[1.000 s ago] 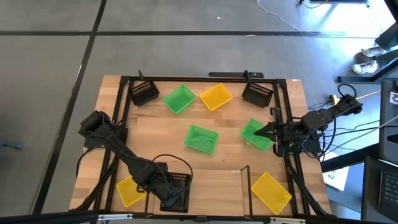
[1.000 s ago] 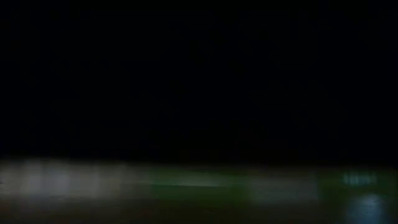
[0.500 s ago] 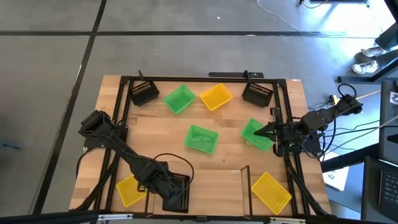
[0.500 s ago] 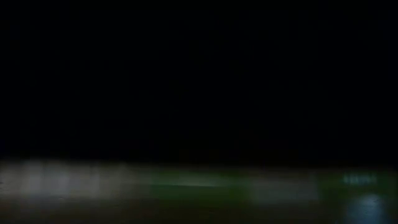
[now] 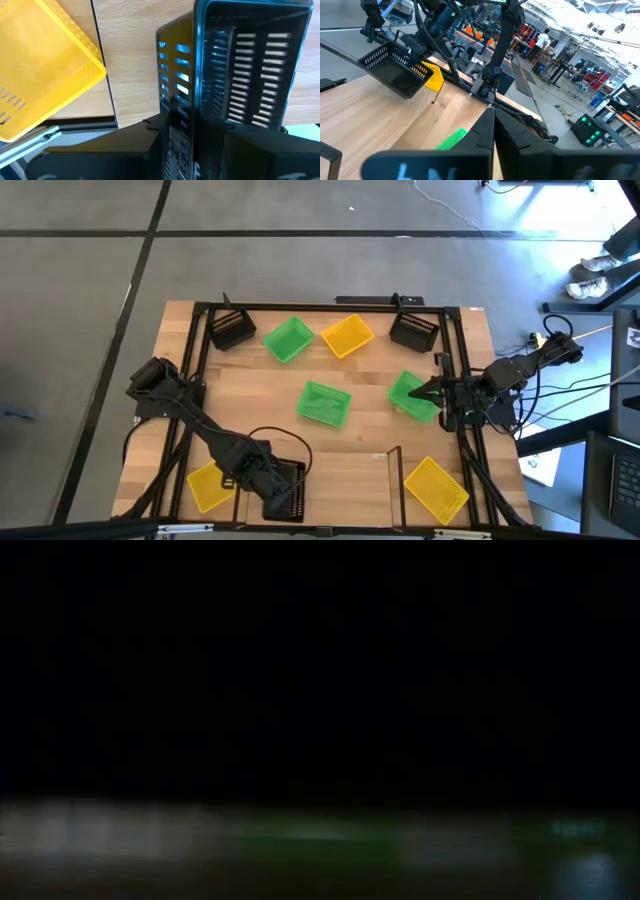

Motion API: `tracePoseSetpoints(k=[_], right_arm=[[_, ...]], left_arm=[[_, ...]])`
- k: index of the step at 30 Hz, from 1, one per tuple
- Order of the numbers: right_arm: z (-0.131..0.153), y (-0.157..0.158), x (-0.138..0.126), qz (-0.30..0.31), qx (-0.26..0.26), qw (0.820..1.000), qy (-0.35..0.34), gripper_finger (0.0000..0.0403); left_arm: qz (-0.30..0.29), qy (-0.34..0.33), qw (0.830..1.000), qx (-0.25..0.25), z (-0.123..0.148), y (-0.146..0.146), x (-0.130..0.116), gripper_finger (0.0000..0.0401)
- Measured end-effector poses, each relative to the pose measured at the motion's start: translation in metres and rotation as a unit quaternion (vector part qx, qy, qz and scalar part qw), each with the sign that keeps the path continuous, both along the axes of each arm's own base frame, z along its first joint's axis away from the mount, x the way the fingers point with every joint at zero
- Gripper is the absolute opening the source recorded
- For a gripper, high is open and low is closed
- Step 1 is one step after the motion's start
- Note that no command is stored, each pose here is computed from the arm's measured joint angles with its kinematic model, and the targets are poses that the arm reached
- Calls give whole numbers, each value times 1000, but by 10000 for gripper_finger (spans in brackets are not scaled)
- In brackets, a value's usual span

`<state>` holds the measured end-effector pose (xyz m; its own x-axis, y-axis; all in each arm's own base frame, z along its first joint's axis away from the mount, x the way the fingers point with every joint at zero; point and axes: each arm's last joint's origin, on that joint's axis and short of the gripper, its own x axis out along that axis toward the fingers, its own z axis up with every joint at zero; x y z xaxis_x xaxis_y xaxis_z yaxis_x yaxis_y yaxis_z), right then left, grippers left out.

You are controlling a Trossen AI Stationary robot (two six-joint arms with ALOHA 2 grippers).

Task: Stack baskets on shelf by color
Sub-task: Put the bottom black basket on the shelf, then put the bottom left green basket on the shelf

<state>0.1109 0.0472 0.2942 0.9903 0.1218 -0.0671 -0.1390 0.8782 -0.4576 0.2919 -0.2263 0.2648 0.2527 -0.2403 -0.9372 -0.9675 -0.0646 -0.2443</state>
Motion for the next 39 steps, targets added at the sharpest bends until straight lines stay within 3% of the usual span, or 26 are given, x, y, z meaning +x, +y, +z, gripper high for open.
tracePoseSetpoints(k=[14,22,29,35,39], right_arm=[[0,0,0,0,-2,1000,0,12],[0,0,0,0,-2,1000,0,12],[0,0,0,0,0,1000,0,12],[0,0,0,1,2,1000,0,12],[2,2,0,31,8,999,-7,12]], left_arm=[[-10,17,1000,-23,0,-1,-1,73],[-10,10,1000,-6,0,8,5,72],[-45,7,998,38,-2,17,6,71],[-40,-71,990,117,16,28,2,71],[-23,-137,972,190,35,38,-3,71]])
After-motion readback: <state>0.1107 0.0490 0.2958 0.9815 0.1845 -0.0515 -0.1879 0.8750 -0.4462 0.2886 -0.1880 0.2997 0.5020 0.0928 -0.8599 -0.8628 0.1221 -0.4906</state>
